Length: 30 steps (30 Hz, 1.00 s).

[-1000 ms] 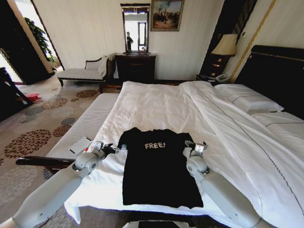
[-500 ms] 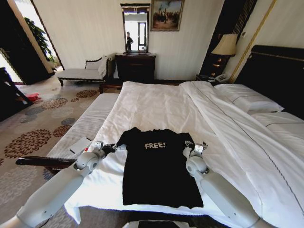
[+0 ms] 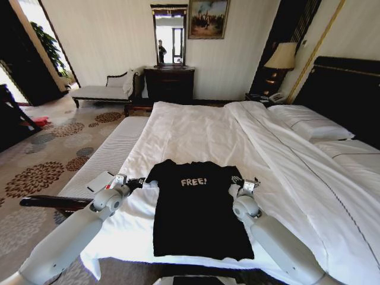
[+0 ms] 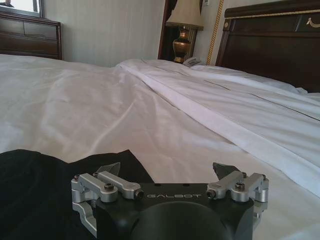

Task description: Fold the clothes on the bed.

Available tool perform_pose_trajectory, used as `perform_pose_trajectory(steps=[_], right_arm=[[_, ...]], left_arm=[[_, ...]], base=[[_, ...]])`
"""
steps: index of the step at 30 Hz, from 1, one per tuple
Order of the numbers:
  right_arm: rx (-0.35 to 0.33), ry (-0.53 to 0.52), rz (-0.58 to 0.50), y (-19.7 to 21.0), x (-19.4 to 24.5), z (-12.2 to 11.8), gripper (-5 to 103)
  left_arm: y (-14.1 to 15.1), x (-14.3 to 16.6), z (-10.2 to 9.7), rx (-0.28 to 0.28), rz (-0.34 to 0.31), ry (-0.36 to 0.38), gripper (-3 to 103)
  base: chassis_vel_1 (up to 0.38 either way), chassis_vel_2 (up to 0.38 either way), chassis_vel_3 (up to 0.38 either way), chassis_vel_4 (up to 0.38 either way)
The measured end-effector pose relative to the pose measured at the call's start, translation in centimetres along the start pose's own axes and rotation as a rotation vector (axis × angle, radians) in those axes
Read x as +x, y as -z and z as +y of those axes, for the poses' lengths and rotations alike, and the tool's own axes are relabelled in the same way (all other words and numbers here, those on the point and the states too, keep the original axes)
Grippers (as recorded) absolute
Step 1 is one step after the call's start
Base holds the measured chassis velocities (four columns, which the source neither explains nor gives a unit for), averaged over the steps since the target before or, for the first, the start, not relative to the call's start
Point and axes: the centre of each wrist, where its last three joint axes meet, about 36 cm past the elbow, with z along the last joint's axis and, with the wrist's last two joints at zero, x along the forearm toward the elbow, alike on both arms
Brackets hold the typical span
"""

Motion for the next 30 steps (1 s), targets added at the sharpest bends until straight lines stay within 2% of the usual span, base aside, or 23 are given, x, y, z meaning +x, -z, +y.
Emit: perform_pose_trajectory(steps=[4, 5, 6, 8, 9, 11, 13, 14, 15, 17, 18, 20, 21, 22, 23, 27, 29, 30], right_arm=[[0.003, -0.002, -0.002, -0.1, 0.1, 0.0, 100], [0.003, -0.003, -0.003, -0.1, 0.1, -0.1, 100], [0.003, -0.004, -0.002, -0.2, 0.1, -0.1, 100], [0.003, -0.008, -0.003, -0.2, 0.0, -0.3, 100], [0.003, -0.008, -0.003, -0.2, 0.0, -0.3, 100], [0.003, -0.011, -0.005, -0.1, -0.1, -0.4, 100], [0.002, -0.012, -0.006, -0.1, -0.1, -0.5, 100], [0.002, -0.013, -0.007, 0.0, -0.1, -0.6, 100], [0.002, -0.013, -0.007, 0.0, -0.1, -0.6, 100], [-0.001, -0.011, -0.008, 0.0, -0.1, -0.4, 100], [-0.001, -0.011, -0.008, 0.0, -0.1, -0.4, 100], [-0.003, -0.008, -0.007, 0.0, 0.0, -0.3, 100], [-0.004, -0.007, -0.006, 0.0, 0.0, -0.2, 100], [-0.004, -0.005, -0.005, -0.1, 0.0, -0.2, 100], [-0.004, -0.005, -0.005, -0.1, 0.0, -0.2, 100], [-0.001, -0.007, -0.004, -0.2, -0.1, -0.2, 100], [0.0, -0.008, -0.004, -0.2, -0.2, -0.2, 100], [0.0, -0.01, -0.004, -0.2, -0.2, -0.3, 100]], left_arm=[[0.0, 0.0, -0.1, 0.001, 0.005, 0.001, 0], [0.0, 0.0, -0.2, 0.001, 0.006, -0.003, 5], [0.0, 0.1, -0.3, 0.0, 0.005, -0.01, 5], [0.3, 0.3, -0.4, 0.0, 0.0, -0.033, 16], [0.3, 0.3, -0.4, 0.0, 0.0, -0.033, 16], [0.7, 0.7, -0.3, -0.011, -0.003, -0.066, 26], [0.9, 1.0, -0.2, -0.02, -0.002, -0.08, 26], [1.3, 1.4, 0.2, -0.039, 0.002, -0.103, 37], [1.5, 1.5, 0.4, -0.047, 0.003, -0.111, 37], [2.1, 1.8, 1.2, -0.081, 0.003, -0.142, 49], [2.1, 1.8, 1.2, -0.081, 0.003, -0.142, 49], [2.5, 1.7, 1.6, -0.1, -0.006, -0.156, 60], [2.6, 1.7, 1.8, -0.105, -0.009, -0.159, 60], [2.6, 1.6, 2.0, -0.112, -0.009, -0.157, 66], [2.6, 1.6, 2.0, -0.112, -0.009, -0.157, 66], [1.6, 1.2, 3.1, -0.136, 0.009, -0.129, 88], [1.3, 1.1, 3.2, -0.141, 0.012, -0.124, 88], [0.9, 0.9, 3.3, -0.145, 0.015, -0.121, 93]], base=[[0.0, 0.0, 0.0, 0.0], [0.0, 0.0, 0.0, 0.0], [0.0, 0.0, 0.0, 0.0], [0.0, 0.0, 0.0, 0.0], [0.0, 0.0, 0.0, 0.0], [0.0, 0.0, 0.0, 0.0], [0.0, 0.0, 0.0, 0.0], [0.0, 0.0, 0.0, 0.0], [0.0, 0.0, 0.0, 0.0], [0.0, 0.0, 0.0, 0.0], [0.0, 0.0, 0.0, 0.0], [0.0, 0.0, 0.0, 0.0], [0.0, 0.0, 0.0, 0.0], [0.0, 0.0, 0.0, 0.0], [0.0, 0.0, 0.0, 0.0], [0.0, 0.0, 0.0, 0.0], [0.0, 0.0, 0.0, 0.0], [0.0, 0.0, 0.0, 0.0]])
